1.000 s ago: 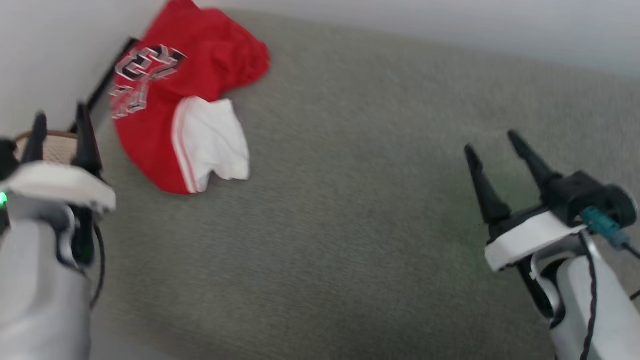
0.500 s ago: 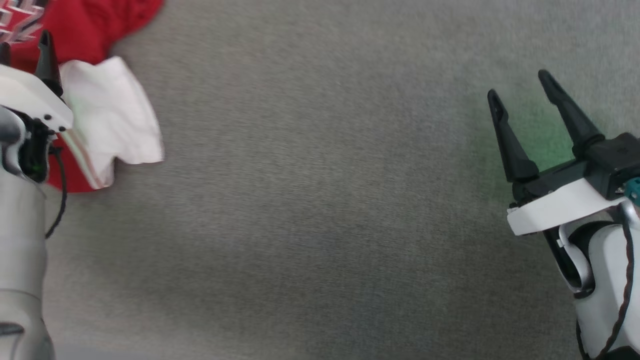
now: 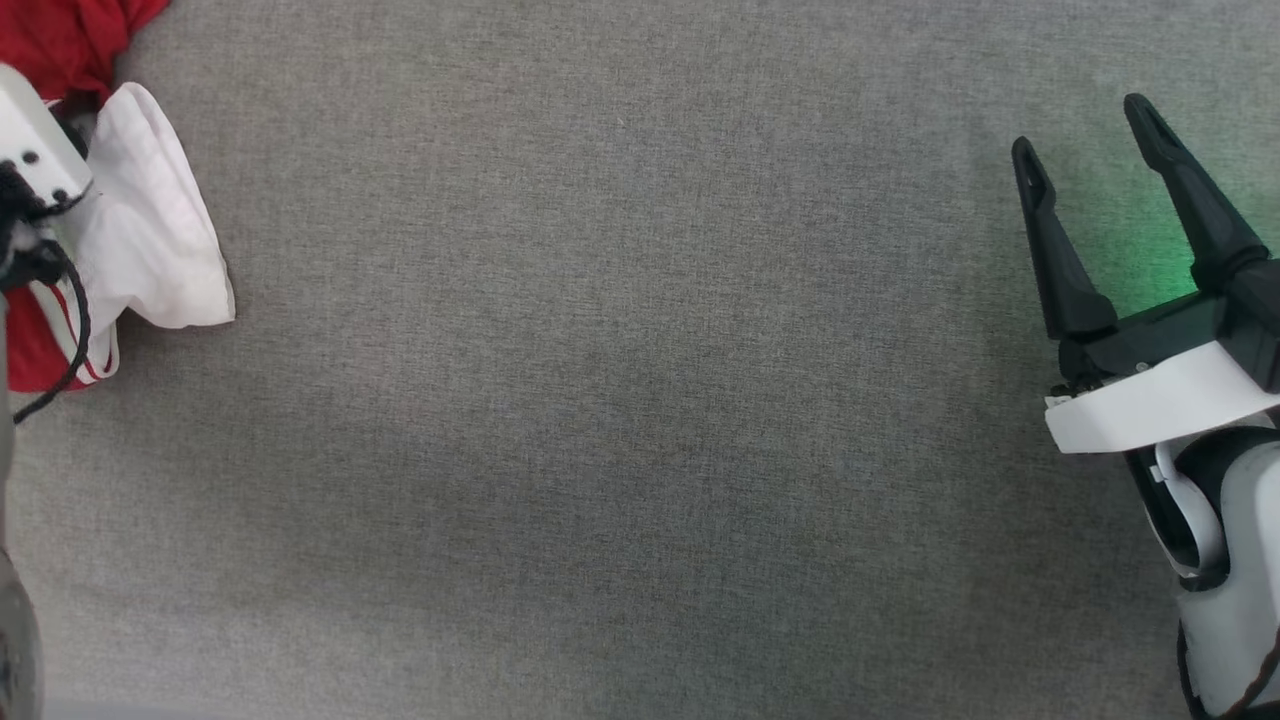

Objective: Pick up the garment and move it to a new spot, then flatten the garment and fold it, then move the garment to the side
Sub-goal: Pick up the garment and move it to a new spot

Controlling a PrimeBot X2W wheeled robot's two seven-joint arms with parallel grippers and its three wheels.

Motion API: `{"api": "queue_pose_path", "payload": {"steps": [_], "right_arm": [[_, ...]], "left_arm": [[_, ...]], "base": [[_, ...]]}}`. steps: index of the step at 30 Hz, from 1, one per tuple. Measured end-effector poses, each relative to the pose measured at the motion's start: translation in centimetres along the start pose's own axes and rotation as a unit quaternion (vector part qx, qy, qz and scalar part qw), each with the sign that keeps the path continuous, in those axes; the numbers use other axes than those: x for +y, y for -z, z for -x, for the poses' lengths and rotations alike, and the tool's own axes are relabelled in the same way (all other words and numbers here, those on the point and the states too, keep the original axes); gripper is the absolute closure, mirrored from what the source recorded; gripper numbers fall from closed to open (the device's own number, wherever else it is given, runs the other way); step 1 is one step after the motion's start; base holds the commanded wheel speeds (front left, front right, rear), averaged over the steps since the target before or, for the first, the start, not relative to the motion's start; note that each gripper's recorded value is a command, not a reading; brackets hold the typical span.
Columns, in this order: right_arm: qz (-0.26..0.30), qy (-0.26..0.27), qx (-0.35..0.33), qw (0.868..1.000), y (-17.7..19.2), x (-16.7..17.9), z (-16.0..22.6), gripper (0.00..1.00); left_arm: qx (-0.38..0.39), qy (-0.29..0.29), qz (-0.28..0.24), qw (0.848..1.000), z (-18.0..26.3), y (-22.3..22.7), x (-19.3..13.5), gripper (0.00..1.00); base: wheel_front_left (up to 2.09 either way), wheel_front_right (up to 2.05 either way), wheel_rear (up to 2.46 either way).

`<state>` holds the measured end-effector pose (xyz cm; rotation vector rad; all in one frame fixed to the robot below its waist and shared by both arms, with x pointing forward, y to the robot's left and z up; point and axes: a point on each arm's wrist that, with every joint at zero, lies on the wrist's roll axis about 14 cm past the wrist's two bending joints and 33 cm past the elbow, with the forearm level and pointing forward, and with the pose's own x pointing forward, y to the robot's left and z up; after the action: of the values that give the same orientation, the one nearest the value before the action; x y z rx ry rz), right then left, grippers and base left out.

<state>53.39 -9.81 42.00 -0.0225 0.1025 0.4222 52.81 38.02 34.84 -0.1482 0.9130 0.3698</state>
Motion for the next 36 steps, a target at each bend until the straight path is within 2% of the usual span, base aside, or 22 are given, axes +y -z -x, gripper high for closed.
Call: {"api": "queue_pose_path", "payload": {"steps": [5,10,11,12,19,24,31,36], "right_arm": [[0.001,-0.003,0.005,1.0,0.3,0.2,-0.2,0.0],[-0.002,-0.004,0.006,1.0,0.5,0.4,-0.4,0.0],[-0.002,-0.004,0.005,1.0,0.4,0.4,-0.4,0.0],[-0.002,-0.004,0.004,1.0,0.2,0.4,-0.4,0.0],[-0.005,-0.001,-0.023,1.0,-1.9,0.7,-0.2,0.0],[-0.007,0.005,-0.045,0.999,-3.9,1.0,0.6,0.0],[-0.011,0.009,-0.081,0.997,-7.1,1.8,1.8,0.0],[-0.016,0.017,-0.108,0.994,-9.3,2.2,2.9,0.0]], "left_arm": [[0.071,-0.01,0.004,0.997,-0.1,1.6,0.2,0.0],[0.082,-0.006,0.014,0.997,0.0,1.9,0.1,0.0],[0.081,-0.007,0.014,0.997,0.1,1.9,0.2,0.6],[0.078,-0.007,0.014,0.997,0.2,1.8,0.3,1.0],[0.031,-0.013,0.0,0.999,2.4,0.9,2.1,1.0],[-0.041,-0.026,-0.019,0.999,5.5,-2.4,4.2,1.0],[-0.157,-0.029,-0.052,0.986,11.5,-9.0,5.4,1.0],[-0.222,-0.017,-0.08,0.972,16.2,-12.7,4.9,1.0]], "base": [[0.0,0.0,0.0],[0.0,0.0,0.0],[0.0,0.0,0.0],[0.0,0.0,0.0],[0.0,0.0,0.0],[0.0,0.0,0.0],[0.0,0.0,0.0],[0.0,0.0,0.0]]}}
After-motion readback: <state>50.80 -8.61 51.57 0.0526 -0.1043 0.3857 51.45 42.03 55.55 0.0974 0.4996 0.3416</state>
